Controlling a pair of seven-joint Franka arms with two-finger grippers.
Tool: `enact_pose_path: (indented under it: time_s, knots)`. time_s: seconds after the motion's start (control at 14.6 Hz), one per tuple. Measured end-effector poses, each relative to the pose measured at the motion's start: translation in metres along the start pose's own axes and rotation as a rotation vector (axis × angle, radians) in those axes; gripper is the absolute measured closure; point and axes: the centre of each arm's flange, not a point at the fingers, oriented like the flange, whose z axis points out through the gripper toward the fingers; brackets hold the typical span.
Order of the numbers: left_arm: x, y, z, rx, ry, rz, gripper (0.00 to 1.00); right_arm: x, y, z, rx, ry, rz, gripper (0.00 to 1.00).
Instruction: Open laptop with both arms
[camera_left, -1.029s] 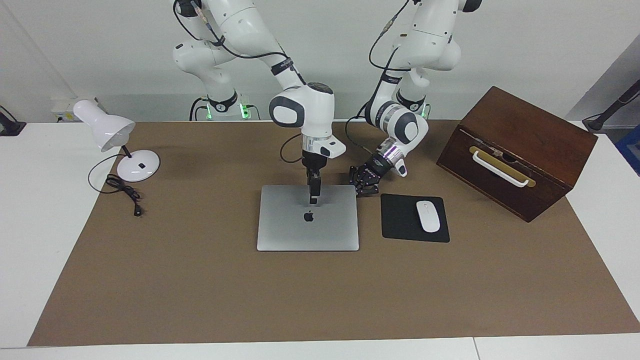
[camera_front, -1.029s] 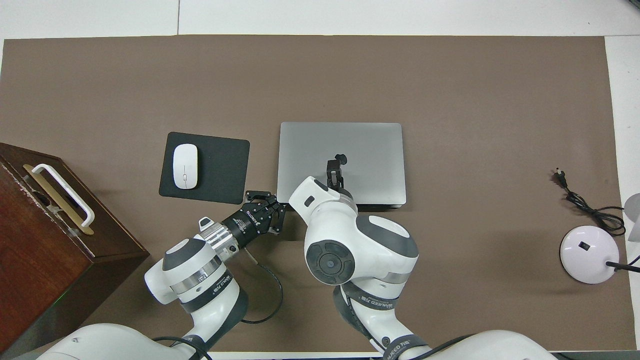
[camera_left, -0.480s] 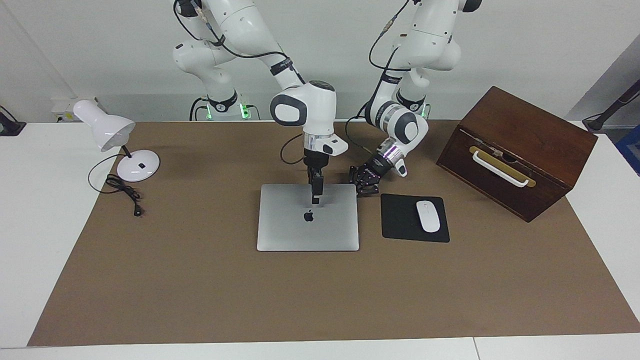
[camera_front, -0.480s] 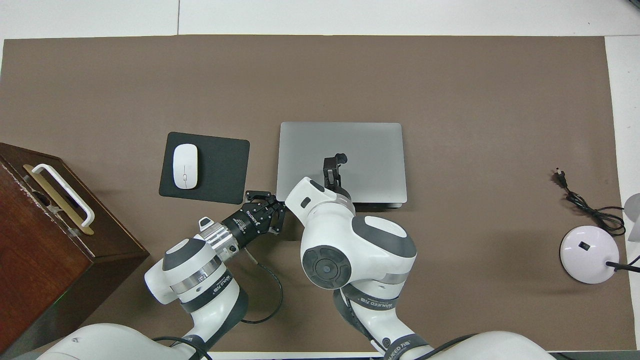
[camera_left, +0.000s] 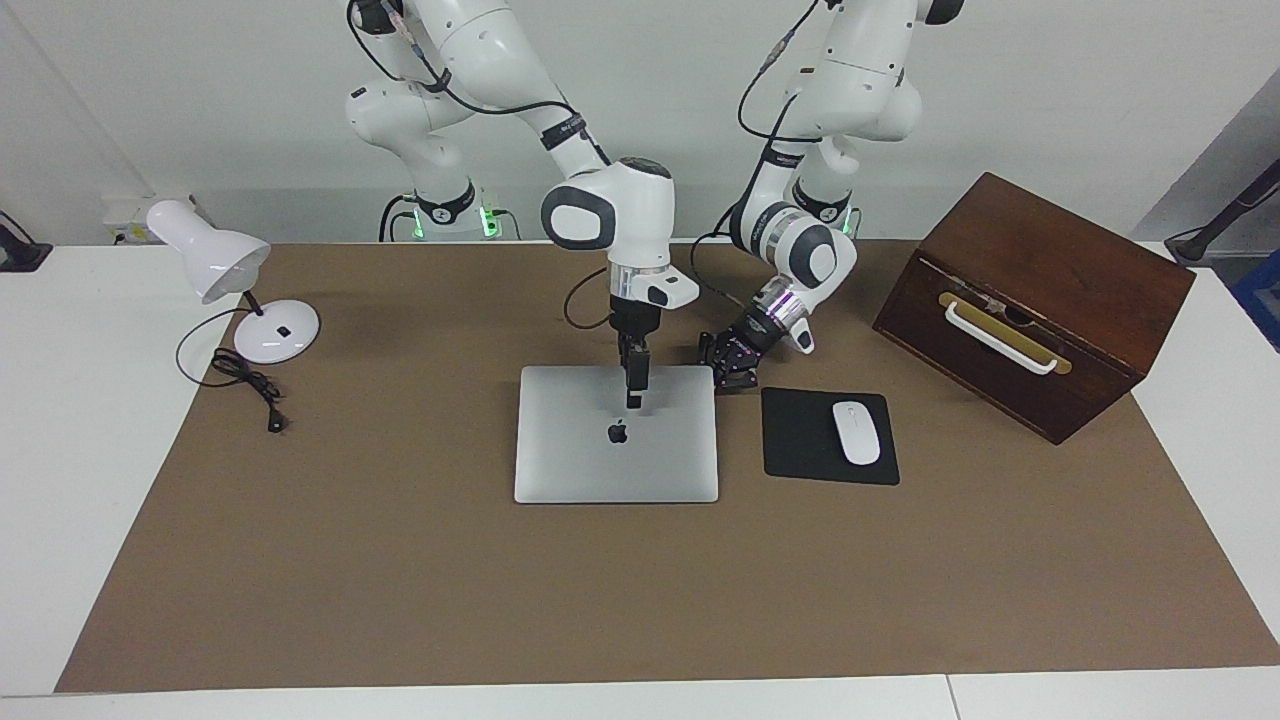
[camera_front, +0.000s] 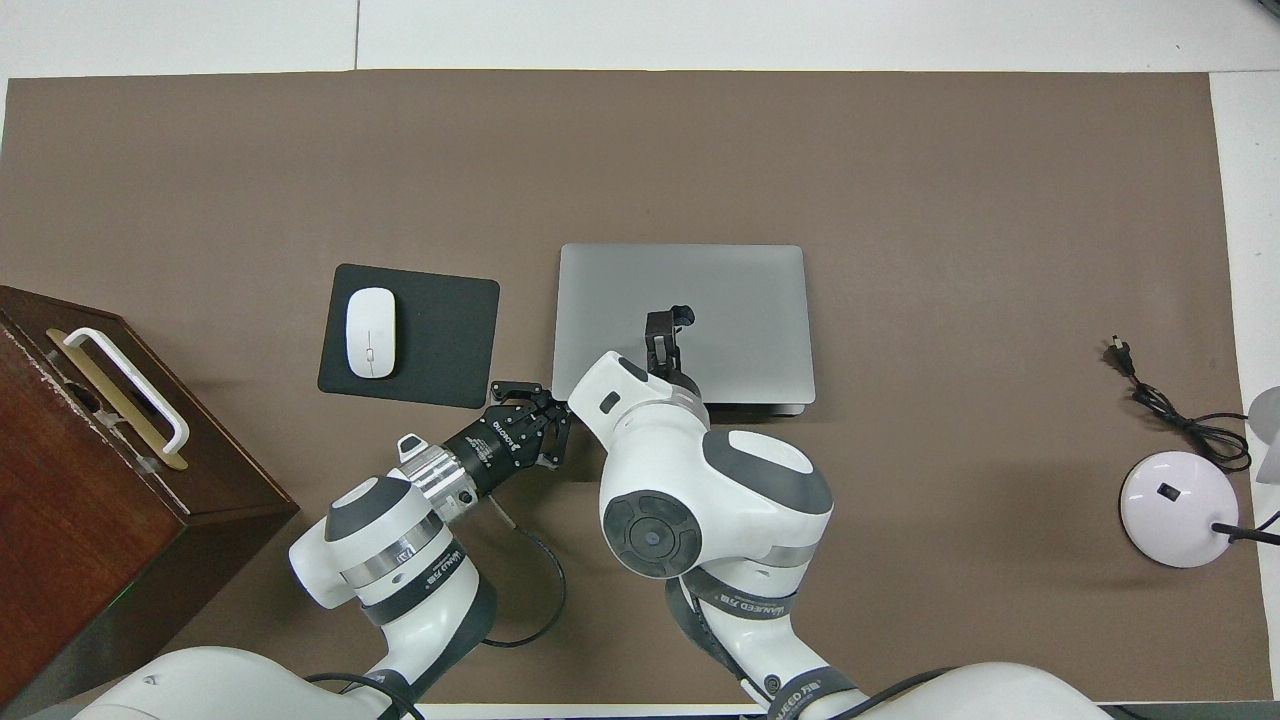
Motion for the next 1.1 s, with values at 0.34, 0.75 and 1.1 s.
enact_pose_path:
  time_s: [0.34,0.75,1.1]
  knots:
    - [0.0,0.0,0.0,0.0,0.0,0.0,0.99,-0.002,0.009,-0.002,-0.012,0.002,0.011,0.0]
    - [0.0,0.0,0.0,0.0,0.0,0.001,0.99,-0.004,0.025,-0.002,-0.041,-0.001,0.012,0.0]
    - [0.0,0.0,0.0,0.0,0.0,0.002,0.99,-0.004,0.034,-0.002,-0.052,-0.002,0.02,0.0]
